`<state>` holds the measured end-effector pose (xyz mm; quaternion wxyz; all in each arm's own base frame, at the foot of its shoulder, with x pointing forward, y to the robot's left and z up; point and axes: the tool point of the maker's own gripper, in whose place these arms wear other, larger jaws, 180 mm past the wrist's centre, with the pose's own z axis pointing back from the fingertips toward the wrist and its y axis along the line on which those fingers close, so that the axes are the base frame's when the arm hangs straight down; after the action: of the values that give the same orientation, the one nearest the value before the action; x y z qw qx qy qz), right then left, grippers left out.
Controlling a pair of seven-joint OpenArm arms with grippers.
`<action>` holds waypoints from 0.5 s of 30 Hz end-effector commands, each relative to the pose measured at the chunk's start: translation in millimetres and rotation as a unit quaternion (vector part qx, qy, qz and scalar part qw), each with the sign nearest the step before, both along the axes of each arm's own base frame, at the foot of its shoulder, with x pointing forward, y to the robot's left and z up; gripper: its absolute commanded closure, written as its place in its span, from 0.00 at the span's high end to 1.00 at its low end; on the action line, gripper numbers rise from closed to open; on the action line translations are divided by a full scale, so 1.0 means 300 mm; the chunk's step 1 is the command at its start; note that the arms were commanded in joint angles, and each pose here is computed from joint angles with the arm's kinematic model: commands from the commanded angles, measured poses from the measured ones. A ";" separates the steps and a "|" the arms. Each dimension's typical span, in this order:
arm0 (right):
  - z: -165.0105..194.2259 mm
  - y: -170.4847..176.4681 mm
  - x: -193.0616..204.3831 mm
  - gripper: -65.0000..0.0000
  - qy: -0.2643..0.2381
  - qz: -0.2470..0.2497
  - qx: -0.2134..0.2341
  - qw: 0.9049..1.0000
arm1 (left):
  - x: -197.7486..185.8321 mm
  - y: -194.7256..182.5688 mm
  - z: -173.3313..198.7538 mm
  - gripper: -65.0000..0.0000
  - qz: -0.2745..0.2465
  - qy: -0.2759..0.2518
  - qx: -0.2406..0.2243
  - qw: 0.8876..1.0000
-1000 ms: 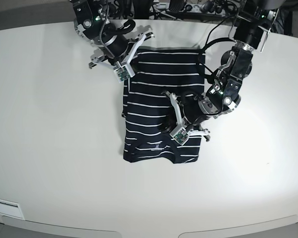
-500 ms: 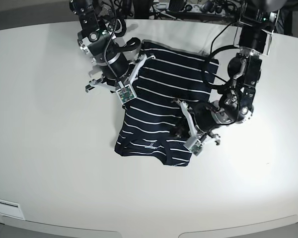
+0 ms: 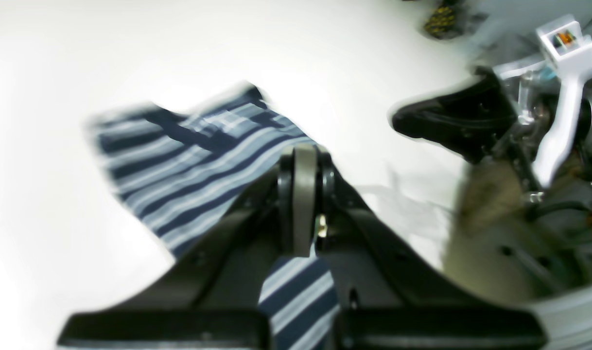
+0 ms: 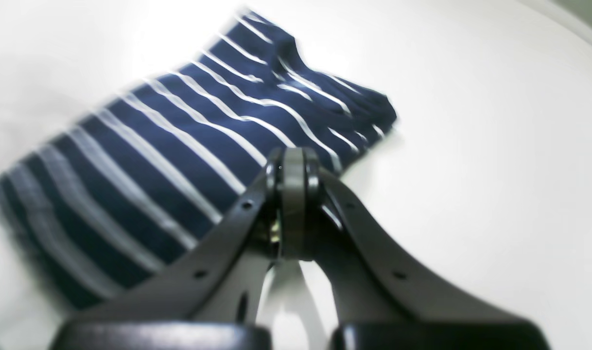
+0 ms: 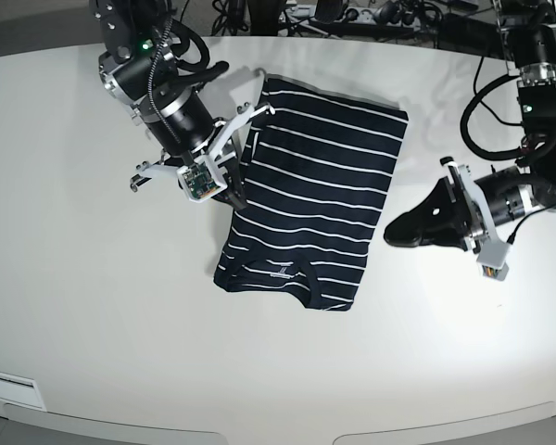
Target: Fold the T-shirt properly
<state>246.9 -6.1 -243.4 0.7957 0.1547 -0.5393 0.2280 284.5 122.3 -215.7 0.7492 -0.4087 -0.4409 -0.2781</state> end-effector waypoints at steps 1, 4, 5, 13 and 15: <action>0.067 0.004 -0.004 0.00 -0.027 0.009 0.025 0.999 | -0.008 0.016 0.031 0.00 0.001 -0.016 0.003 1.000; 0.088 0.007 -0.036 0.00 -0.016 0.037 0.068 0.997 | -0.075 0.024 -0.026 0.00 0.005 0.014 0.008 1.000; 0.098 0.009 -0.047 0.00 -0.014 0.052 0.085 0.995 | -0.101 0.019 -0.046 0.00 0.002 0.025 0.009 1.000; 0.215 0.005 -0.208 0.00 -0.011 0.234 0.181 0.955 | -0.285 -0.049 -0.099 0.00 -0.036 0.065 0.022 0.997; 0.223 -0.023 -0.237 0.00 0.012 0.240 0.206 0.949 | -0.334 -0.070 -0.102 0.00 -0.050 0.072 0.029 0.996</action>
<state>177.0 -13.2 -184.9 0.6865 0.4405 -0.4996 0.2917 182.9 102.2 -257.1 0.7867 -0.4237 -0.3431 -0.2894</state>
